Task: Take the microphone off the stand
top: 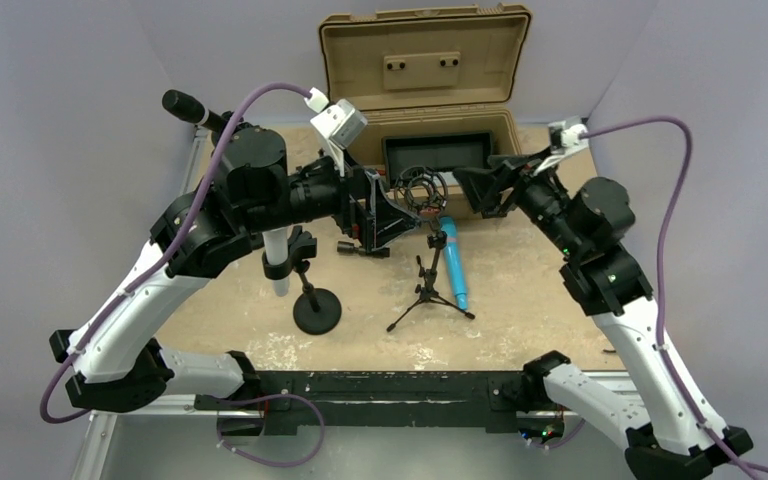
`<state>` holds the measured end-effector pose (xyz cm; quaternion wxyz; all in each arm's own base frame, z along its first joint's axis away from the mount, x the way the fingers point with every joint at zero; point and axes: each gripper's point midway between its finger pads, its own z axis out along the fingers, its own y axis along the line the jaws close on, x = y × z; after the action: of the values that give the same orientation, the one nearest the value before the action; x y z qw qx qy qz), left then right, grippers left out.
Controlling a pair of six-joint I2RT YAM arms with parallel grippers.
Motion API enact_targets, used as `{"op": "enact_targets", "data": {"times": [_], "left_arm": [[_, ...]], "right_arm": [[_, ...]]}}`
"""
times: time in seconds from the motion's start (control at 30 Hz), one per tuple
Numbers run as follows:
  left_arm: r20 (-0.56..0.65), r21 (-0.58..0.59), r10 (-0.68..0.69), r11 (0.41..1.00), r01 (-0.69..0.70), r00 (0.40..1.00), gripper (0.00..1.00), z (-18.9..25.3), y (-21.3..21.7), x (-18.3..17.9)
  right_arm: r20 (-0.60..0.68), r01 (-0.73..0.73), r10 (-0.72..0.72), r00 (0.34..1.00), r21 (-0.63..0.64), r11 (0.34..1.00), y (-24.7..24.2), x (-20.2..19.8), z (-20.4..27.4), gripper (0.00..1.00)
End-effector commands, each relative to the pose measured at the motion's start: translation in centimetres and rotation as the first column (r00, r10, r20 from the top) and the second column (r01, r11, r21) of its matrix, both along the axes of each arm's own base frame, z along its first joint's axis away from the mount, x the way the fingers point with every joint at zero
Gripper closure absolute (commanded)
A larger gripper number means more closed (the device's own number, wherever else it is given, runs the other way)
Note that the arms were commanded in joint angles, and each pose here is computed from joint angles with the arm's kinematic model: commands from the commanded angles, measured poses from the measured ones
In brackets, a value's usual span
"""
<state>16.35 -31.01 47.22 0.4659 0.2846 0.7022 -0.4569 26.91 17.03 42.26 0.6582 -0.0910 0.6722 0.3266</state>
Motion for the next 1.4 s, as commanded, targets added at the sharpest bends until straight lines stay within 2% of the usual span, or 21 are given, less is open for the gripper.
{"op": "enact_targets", "data": {"times": [0.0,0.17,0.33,0.57,0.77,0.9,0.97,1.1,1.2,1.37], "left_arm": [[0.034,-0.080,0.010,0.997,-0.007,0.999,0.00,2.3,0.0,-0.1],[-0.016,-0.123,-0.110,0.987,0.107,0.994,0.00,3.5,-2.0,-1.3],[-0.051,-0.127,-0.117,0.986,0.110,0.992,0.00,3.3,-3.2,-0.8],[-0.070,-0.129,-0.116,0.986,0.106,0.991,0.00,3.2,-3.3,-0.8],[-0.094,-0.144,-0.155,0.979,0.141,0.983,0.01,3.3,-3.7,-1.5],[-0.086,-0.142,-0.155,0.980,0.142,0.984,0.02,3.4,-3.7,-1.7],[-0.054,-0.123,-0.144,0.983,0.136,0.988,0.03,3.3,-3.7,-1.9],[0.102,-0.054,-0.031,0.998,0.037,0.994,0.05,3.7,-2.6,-2.0],[0.251,-0.019,0.050,0.999,-0.047,0.967,0.05,4.0,-1.5,-2.3],[0.298,-0.085,0.058,0.996,-0.034,0.953,0.07,3.7,0.3,-3.4]], "right_arm": [[-0.142,0.029,-0.036,0.989,-0.051,0.998,1.1,-0.5,-3.2,0.18],[-0.248,-0.021,0.009,0.969,-0.045,0.999,4.7,-3.0,-4.6,0.19],[-0.310,-0.065,0.052,0.949,-0.029,0.997,7.5,-5.2,-6.0,0.19],[-0.375,0.055,-0.108,0.921,-0.147,0.988,7.5,-4.9,-10.1,0.21],[-0.375,0.107,-0.173,0.911,-0.191,0.976,7.3,-5.0,-11.4,0.24],[-0.335,0.134,-0.187,0.924,-0.176,0.975,6.7,-4.7,-11.0,0.36],[-0.285,0.120,-0.163,0.945,-0.163,0.979,6.6,-4.7,-10.4,0.51],[-0.199,0.109,-0.132,0.971,-0.120,0.987,6.6,-4.5,-9.1,0.66],[-0.140,0.073,-0.083,0.987,-0.077,0.994,7.1,-4.7,-8.0,0.75],[-0.090,-0.007,-0.002,0.996,-0.090,0.996,8.4,-5.3,-7.9,0.88]]}}
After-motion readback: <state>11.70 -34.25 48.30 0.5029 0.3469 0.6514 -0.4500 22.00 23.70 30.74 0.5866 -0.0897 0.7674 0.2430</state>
